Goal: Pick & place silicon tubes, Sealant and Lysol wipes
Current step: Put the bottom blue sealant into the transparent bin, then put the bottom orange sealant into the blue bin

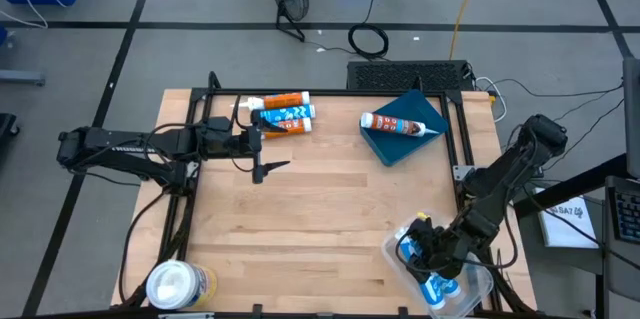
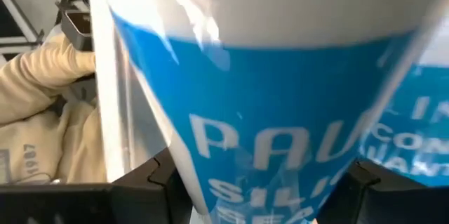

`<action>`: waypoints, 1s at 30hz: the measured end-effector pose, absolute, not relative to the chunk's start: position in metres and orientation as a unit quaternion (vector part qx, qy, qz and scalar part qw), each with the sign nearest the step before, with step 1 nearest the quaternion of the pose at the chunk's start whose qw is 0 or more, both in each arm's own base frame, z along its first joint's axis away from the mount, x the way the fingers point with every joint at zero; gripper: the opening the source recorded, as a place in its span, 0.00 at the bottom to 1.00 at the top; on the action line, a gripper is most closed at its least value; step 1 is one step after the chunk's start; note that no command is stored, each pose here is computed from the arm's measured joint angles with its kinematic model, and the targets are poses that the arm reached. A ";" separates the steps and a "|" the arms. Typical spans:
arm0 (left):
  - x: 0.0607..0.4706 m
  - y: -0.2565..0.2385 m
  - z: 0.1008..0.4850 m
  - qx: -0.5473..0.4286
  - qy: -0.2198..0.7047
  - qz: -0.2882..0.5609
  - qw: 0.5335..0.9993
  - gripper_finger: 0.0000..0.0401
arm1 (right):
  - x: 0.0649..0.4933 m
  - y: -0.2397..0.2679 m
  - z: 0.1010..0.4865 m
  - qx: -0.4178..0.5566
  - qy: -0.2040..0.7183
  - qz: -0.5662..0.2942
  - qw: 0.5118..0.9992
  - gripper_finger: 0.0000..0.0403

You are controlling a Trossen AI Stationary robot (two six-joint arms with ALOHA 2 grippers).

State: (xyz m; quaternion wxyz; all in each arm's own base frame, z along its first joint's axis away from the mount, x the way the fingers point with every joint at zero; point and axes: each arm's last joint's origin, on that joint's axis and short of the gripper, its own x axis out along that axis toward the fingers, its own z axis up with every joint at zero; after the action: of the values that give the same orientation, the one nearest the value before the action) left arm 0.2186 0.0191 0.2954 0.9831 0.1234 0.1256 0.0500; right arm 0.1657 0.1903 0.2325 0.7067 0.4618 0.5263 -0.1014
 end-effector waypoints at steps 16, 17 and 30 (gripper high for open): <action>0.219 0.019 0.296 0.123 0.124 0.050 0.983 0.98 | 0.166 0.191 0.225 0.504 0.515 -0.107 0.685 0.72; 0.219 0.019 0.296 0.121 0.124 0.051 0.984 0.98 | 0.166 0.191 0.225 0.507 0.515 -0.110 0.683 0.75; 0.219 0.019 0.296 0.112 0.123 0.052 0.985 0.98 | 0.167 0.192 0.233 0.531 0.499 -0.084 0.680 0.83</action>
State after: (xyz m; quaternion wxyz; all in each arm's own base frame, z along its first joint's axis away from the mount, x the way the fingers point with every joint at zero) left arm 0.2187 0.0191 0.2957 0.9847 0.1122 0.1229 0.0518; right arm 0.1674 0.1923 0.2330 0.6796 0.5309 0.4992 -0.0838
